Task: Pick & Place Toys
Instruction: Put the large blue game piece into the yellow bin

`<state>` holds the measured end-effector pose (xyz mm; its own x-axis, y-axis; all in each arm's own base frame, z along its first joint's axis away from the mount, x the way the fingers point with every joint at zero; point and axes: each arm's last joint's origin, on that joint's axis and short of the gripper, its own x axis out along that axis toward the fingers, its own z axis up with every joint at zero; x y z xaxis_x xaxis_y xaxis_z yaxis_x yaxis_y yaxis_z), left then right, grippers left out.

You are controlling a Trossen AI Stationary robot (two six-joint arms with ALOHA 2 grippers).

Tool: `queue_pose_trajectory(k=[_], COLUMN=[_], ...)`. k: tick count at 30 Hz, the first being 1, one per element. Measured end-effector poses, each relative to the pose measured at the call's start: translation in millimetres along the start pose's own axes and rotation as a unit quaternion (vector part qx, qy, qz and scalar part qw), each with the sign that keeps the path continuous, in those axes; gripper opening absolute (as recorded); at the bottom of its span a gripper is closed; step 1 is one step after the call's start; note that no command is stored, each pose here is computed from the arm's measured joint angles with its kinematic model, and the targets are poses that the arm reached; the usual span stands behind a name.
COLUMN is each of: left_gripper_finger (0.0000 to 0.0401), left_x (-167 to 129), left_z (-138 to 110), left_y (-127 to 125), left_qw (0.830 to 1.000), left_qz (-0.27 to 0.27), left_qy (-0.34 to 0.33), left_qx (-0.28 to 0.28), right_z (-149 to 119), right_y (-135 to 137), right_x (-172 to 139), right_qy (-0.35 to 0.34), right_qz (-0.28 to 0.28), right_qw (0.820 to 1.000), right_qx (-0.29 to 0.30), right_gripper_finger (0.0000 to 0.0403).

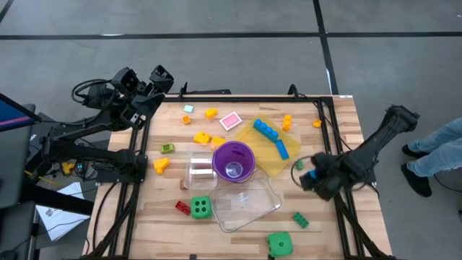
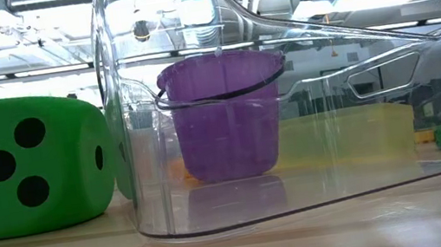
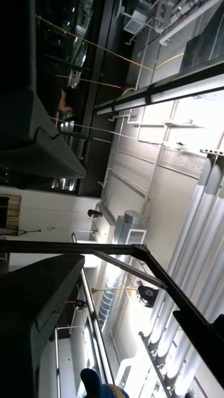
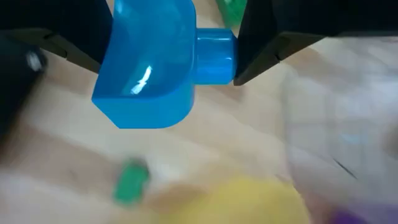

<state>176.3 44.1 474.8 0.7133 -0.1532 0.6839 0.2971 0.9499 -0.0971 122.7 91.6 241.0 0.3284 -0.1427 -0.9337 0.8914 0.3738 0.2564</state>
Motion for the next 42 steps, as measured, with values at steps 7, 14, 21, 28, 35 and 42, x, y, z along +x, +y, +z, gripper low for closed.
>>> queue_pose_trajectory(k=[7,14,21,28,35,42], left_gripper_finger=[0.0205,0.0205,0.0205,0.0205,0.0205,0.0205], left_x=[0,0,0,0,0,0], left_z=[0,0,0,0,0,0], left_y=[0,0,0,0,0,0], left_qw=[1.000,1.000,1.000,1.000,1.000,1.000], left_qz=[0.000,0.000,0.000,0.000,0.000,0.001], left_qy=[0.000,0.000,0.000,0.000,0.000,0.002], left_qx=[0.000,0.000,0.000,0.000,0.000,-0.001], right_z=[46,86,128,155,164,164], right_y=[-9,-6,1,2,7,9], right_x=[-8,3,24,54,84,98], right_qy=[-0.046,-0.065,-0.055,-0.007,0.032,0.054], right_qz=[0.025,0.013,0.022,0.006,-0.022,-0.042], right_qw=[0.998,0.996,0.995,0.994,0.990,0.987], right_qx=[-0.020,-0.055,-0.081,-0.105,-0.139,-0.147], right_gripper_finger=[0.0264,0.0264,0.0264,0.0264,0.0265,0.0265])
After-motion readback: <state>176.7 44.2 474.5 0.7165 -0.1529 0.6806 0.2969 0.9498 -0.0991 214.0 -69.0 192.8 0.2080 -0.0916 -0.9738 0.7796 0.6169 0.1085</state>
